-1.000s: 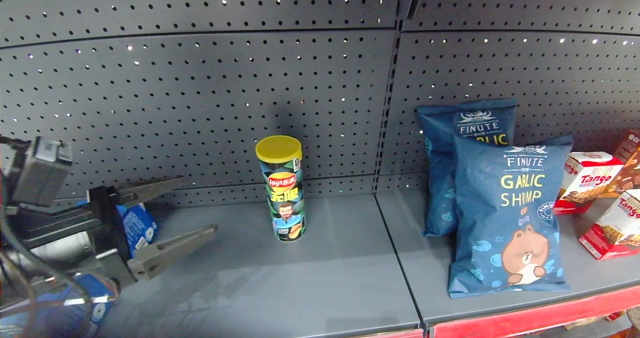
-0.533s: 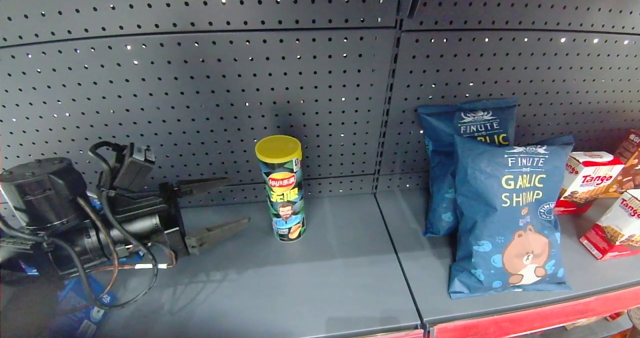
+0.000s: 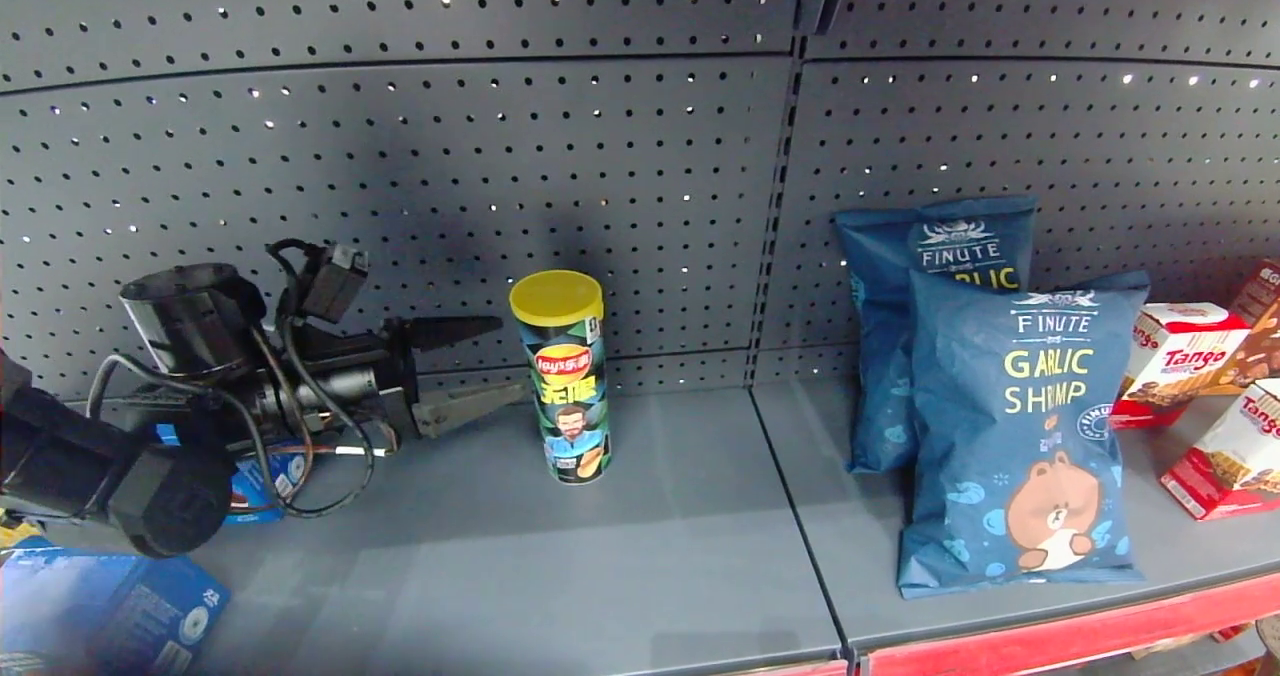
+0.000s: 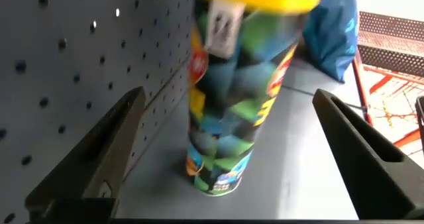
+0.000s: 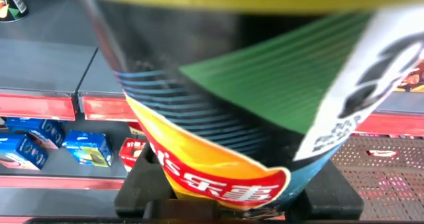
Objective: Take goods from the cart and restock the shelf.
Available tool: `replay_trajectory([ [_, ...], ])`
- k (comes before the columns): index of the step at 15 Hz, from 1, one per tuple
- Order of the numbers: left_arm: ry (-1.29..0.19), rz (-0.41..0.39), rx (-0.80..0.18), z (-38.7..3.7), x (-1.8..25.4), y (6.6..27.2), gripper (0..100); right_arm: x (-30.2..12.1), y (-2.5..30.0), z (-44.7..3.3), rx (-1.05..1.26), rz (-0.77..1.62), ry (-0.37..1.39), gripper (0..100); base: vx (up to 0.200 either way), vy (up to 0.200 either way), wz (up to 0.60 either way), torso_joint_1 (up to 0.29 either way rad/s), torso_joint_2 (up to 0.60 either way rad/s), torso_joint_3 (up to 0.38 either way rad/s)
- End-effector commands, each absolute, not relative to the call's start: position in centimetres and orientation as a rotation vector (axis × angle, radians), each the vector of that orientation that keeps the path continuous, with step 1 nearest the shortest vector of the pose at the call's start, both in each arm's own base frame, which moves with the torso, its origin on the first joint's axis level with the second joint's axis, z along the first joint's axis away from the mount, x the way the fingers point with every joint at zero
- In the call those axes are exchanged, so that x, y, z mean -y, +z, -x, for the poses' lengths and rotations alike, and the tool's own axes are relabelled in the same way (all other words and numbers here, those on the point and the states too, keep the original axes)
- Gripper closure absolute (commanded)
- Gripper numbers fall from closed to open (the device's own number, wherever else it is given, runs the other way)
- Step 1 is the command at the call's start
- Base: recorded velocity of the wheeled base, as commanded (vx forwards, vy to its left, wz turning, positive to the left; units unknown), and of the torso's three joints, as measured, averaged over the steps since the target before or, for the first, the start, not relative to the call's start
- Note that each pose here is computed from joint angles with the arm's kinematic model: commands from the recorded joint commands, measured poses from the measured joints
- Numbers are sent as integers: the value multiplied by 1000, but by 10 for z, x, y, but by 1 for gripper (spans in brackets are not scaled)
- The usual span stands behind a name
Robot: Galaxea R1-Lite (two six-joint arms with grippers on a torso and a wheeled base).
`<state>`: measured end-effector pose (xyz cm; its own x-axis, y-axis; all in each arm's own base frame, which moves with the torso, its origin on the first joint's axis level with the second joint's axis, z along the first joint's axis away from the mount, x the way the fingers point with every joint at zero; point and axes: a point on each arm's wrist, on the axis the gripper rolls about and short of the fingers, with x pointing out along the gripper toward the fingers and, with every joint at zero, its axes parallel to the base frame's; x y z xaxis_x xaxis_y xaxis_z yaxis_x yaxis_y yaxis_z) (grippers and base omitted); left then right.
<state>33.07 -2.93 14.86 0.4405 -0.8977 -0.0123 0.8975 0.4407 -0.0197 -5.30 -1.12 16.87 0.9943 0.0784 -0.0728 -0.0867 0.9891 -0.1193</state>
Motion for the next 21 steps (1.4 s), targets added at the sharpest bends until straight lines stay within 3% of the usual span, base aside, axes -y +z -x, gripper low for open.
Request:
replay_trajectory([
  [1,-1116,32,-59,-343,28,132,0,11,169,53,-69,123,82,100,0,0,0,0,0,0],
  [9,-1179,46,-83,-354,42,101,0,11,169,50,-84,127,80,100,0,0,0,0,0,0],
  [21,-1236,66,-120,-366,65,100,0,11,168,52,-79,126,77,100,0,0,0,0,0,0],
])
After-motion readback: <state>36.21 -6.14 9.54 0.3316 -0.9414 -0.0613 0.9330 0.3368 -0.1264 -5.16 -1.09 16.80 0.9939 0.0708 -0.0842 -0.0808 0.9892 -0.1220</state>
